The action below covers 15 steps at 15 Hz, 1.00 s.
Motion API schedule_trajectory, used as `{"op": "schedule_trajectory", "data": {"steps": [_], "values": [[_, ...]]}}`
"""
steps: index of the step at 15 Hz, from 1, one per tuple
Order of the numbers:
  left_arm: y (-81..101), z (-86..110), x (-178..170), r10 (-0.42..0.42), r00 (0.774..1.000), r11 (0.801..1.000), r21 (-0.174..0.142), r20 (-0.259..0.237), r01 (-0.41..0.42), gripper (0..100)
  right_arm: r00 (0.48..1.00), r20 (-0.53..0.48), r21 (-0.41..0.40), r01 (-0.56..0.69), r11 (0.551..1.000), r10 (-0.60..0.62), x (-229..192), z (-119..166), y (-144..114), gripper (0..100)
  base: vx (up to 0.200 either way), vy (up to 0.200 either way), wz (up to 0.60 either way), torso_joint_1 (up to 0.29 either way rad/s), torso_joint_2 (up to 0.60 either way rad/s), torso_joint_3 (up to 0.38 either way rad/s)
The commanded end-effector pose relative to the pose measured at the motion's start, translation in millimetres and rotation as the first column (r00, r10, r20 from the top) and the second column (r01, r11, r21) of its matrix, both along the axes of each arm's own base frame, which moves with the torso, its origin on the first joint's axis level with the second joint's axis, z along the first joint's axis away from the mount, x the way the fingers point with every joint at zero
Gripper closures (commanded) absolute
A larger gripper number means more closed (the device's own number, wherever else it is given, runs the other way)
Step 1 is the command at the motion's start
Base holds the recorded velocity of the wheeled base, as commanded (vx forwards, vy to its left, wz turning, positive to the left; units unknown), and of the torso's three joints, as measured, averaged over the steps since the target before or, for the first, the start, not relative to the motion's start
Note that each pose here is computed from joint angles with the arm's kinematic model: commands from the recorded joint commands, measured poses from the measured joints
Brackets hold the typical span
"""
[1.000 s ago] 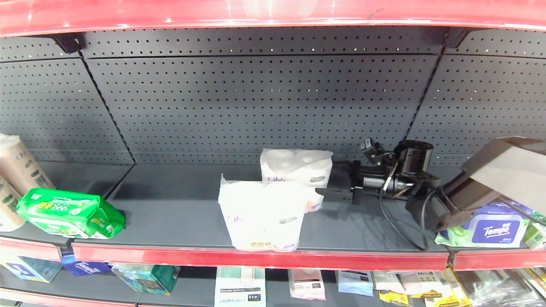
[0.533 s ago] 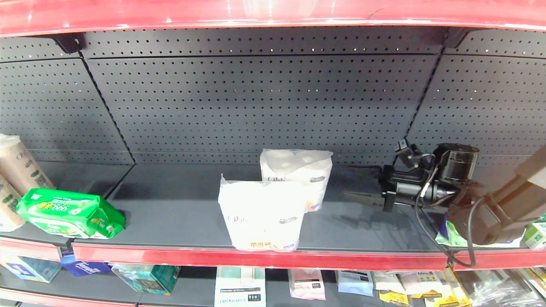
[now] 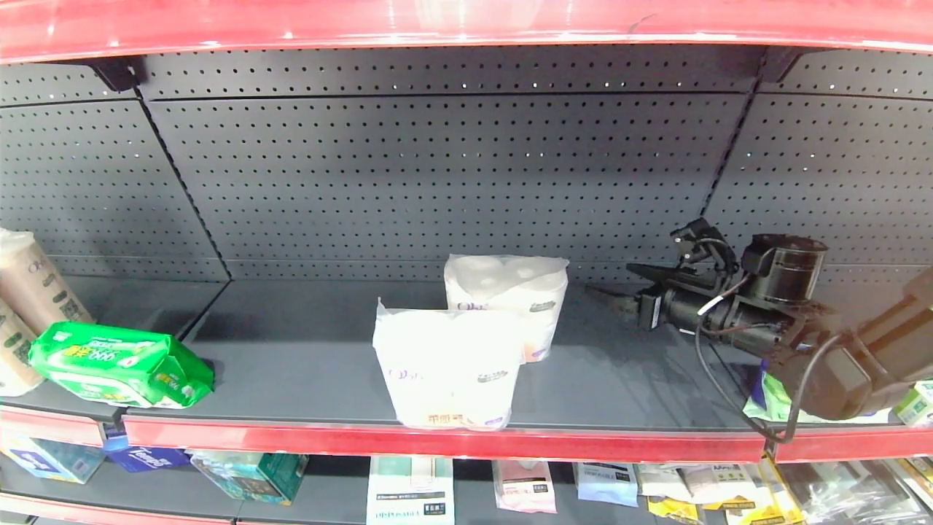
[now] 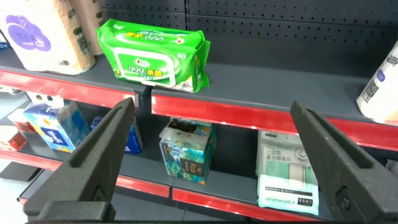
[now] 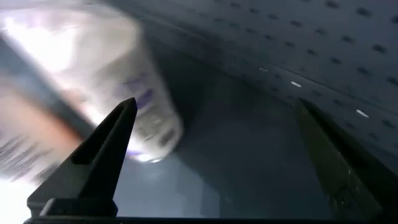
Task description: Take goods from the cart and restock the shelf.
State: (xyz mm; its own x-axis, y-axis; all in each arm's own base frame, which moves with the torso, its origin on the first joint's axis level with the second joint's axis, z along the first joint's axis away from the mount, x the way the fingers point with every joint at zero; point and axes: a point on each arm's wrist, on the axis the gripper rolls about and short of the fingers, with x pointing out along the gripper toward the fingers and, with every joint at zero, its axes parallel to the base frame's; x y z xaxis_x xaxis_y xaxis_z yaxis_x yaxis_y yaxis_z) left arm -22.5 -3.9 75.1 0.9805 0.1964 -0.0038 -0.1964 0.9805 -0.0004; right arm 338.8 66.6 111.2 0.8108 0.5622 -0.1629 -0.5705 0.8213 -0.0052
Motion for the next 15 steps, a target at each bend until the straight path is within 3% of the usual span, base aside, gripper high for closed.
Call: {"op": "schedule_trajectory", "data": {"steps": [1,3,9,15], "values": [[0.0,0.1,0.0,0.0,1.0,1.0,0.001,0.001,0.0,0,1.0,-0.002,-0.015,0.03,0.999,-0.03,-1.6,-2.0,15.9,0,0.0,0.0,0.0,0.0,0.0,0.0],[0.0,0.1,0.0,0.0,1.0,1.0,0.001,0.001,0.0,0,0.993,-0.014,-0.046,0.116,0.992,-0.116,-2.4,-9.5,33.4,0,0.0,0.0,0.0,0.0,0.0,0.0],[0.0,0.1,0.0,0.0,1.0,1.0,0.001,0.001,0.0,0,0.972,-0.023,-0.106,0.229,0.968,-0.233,1.2,-15.1,44.4,0,0.0,0.0,0.0,0.0,0.0,0.0],[0.0,0.1,0.0,0.0,1.0,1.0,0.001,0.001,0.0,0,0.974,-0.013,-0.104,0.222,0.969,-0.225,2.9,-13.5,54.5,0,0.0,0.0,0.0,0.0,0.0,0.0]]}}
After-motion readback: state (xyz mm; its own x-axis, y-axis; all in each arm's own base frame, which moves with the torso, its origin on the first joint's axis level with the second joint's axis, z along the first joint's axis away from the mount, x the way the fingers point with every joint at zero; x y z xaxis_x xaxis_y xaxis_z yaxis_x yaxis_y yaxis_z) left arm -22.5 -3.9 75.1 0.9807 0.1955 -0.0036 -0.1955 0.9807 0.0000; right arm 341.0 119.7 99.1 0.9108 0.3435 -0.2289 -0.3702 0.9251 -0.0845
